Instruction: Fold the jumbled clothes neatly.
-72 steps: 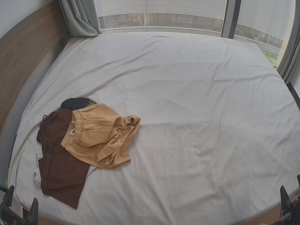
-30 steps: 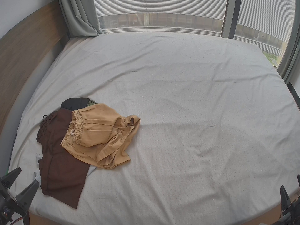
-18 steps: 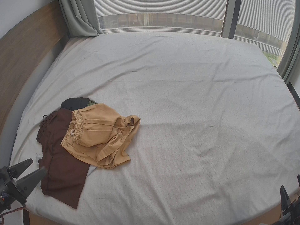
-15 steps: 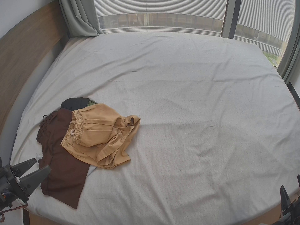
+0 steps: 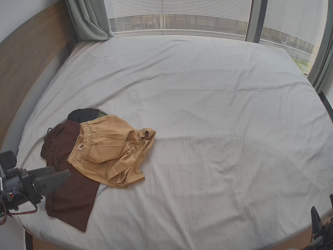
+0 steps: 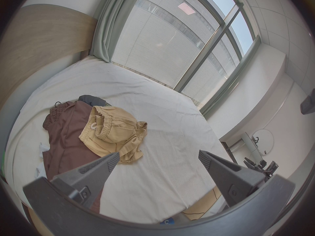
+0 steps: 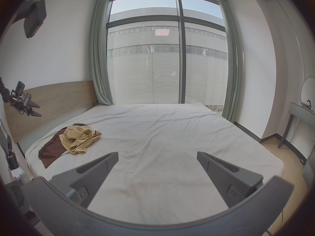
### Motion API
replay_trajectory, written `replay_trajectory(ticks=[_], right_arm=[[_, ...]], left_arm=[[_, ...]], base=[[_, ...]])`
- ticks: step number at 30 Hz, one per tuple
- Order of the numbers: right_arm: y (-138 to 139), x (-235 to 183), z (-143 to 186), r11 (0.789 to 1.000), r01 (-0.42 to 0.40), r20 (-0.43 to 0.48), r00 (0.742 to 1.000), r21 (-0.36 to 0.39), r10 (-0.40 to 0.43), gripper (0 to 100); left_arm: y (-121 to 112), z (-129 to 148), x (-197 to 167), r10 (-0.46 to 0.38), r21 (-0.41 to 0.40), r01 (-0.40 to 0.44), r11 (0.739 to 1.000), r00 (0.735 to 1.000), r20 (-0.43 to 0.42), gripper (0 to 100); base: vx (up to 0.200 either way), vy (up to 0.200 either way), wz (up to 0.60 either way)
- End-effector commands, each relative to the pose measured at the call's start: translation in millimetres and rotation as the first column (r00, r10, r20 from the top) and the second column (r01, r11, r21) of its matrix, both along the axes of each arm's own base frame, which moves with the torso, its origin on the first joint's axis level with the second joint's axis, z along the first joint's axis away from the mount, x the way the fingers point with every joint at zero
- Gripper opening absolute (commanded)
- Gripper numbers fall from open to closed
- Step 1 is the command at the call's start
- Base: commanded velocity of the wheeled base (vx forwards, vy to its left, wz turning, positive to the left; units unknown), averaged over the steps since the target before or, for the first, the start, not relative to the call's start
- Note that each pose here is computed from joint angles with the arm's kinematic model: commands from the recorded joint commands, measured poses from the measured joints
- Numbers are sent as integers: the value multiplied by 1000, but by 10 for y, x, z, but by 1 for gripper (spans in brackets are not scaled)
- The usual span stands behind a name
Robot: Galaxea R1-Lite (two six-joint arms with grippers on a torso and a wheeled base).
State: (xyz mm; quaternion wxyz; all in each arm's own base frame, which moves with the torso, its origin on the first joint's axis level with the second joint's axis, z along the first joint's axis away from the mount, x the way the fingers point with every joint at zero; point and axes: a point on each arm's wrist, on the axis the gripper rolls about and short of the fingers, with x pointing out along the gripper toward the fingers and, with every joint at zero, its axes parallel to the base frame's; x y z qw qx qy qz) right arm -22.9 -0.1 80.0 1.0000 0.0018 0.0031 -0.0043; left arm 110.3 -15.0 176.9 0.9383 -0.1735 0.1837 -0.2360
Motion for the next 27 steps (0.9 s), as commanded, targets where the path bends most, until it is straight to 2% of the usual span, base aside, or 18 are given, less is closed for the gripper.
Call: replay_trajectory(ticks=[1, 9, 11, 27], right_arm=[[0, 2, -43, 1000, -1, -3, 1000, -1, 1, 100], [0, 3, -47, 1000, 1, -5, 1000, -2, -1, 100], [1, 2, -43, 1000, -2, -3, 1000, -1, 2, 100], [1, 2, -43, 1000, -5, -3, 1000, -4, 5, 100]], left_arm=[[108, -27, 316, 17, 13, -16, 1000, 999, -52, 100], [145, -56, 527, -15, 14, 16, 1000, 998, -60, 100], [156, -118, 683, -22, 11, 23, 1000, 998, -62, 100], [210, -293, 1314, -15, 13, 17, 1000, 994, -107, 100]], base=[[0, 0, 0], [0, 0, 0], [0, 0, 0], [0, 0, 0]])
